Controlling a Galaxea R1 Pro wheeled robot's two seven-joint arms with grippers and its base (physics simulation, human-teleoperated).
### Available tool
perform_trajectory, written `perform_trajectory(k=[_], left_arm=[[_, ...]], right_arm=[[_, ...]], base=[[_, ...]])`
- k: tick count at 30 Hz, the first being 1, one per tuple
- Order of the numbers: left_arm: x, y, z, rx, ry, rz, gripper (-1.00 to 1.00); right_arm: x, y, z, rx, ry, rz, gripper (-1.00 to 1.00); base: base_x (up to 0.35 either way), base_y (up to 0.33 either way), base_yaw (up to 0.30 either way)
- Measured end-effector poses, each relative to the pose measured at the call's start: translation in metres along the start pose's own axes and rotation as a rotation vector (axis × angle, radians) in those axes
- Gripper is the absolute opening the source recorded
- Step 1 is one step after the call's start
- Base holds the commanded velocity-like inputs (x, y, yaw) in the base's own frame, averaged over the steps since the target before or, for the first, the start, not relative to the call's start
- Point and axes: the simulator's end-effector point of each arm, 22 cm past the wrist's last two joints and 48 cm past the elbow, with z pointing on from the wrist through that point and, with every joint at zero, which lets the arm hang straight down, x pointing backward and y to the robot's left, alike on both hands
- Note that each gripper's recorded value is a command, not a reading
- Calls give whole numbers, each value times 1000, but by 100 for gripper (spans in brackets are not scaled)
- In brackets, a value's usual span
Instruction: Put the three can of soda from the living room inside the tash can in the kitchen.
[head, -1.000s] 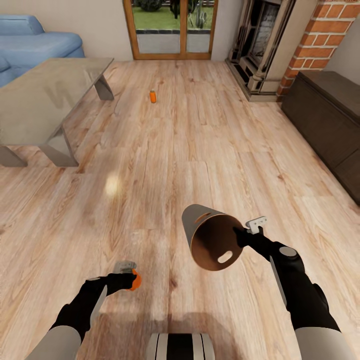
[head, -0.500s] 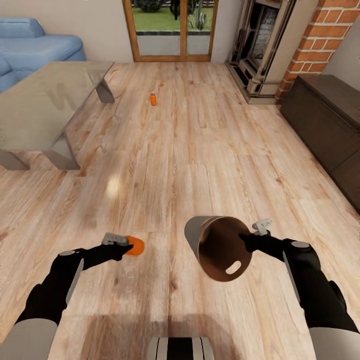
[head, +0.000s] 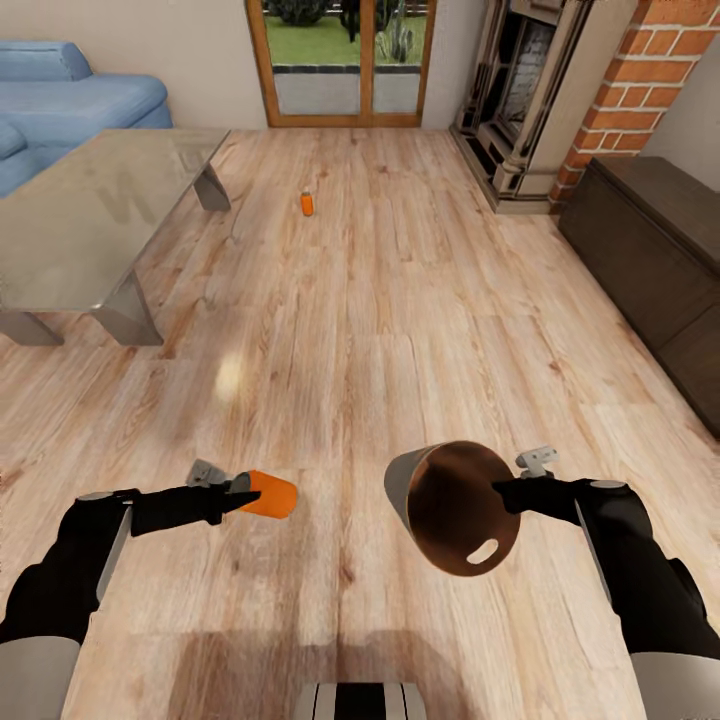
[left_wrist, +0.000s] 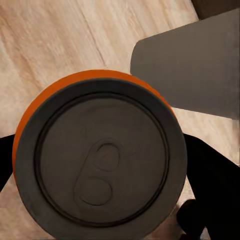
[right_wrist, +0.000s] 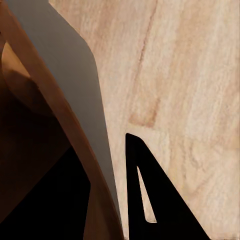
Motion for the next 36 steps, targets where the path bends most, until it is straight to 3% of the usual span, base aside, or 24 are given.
perform_trajectory(k=[5, 12, 21, 25, 30, 33, 36], left_arm=[[-7, -29, -11, 120, -3, -29, -100], [-26, -48, -18, 161, -4, -84, -100], [-83, -78, -31, 257, -98, -149, -100], [-102, -89, -33, 275, -118, -147, -100], [-124, -129, -6, 343, -149, -163, -100], [-130, -137, -2, 342, -155, -167, -100], [-136, -148, 14, 323, -162, -185, -100]], right_arm=[[9, -3, 3, -2, 56, 23, -100], [-4, -8, 13, 4, 120, 22, -100], [-9, 8, 9, -10, 160, -12, -100], [-7, 13, 4, -14, 190, -8, -100], [-17, 26, 5, 0, 213, -24, -100], [-24, 40, 7, -25, 218, -1, -100], [-27, 45, 10, 17, 230, -15, -100]], base=[[0, 0, 0], [0, 0, 0], [0, 0, 0], [0, 0, 0], [0, 0, 0], [0, 0, 0], [0, 0, 0]])
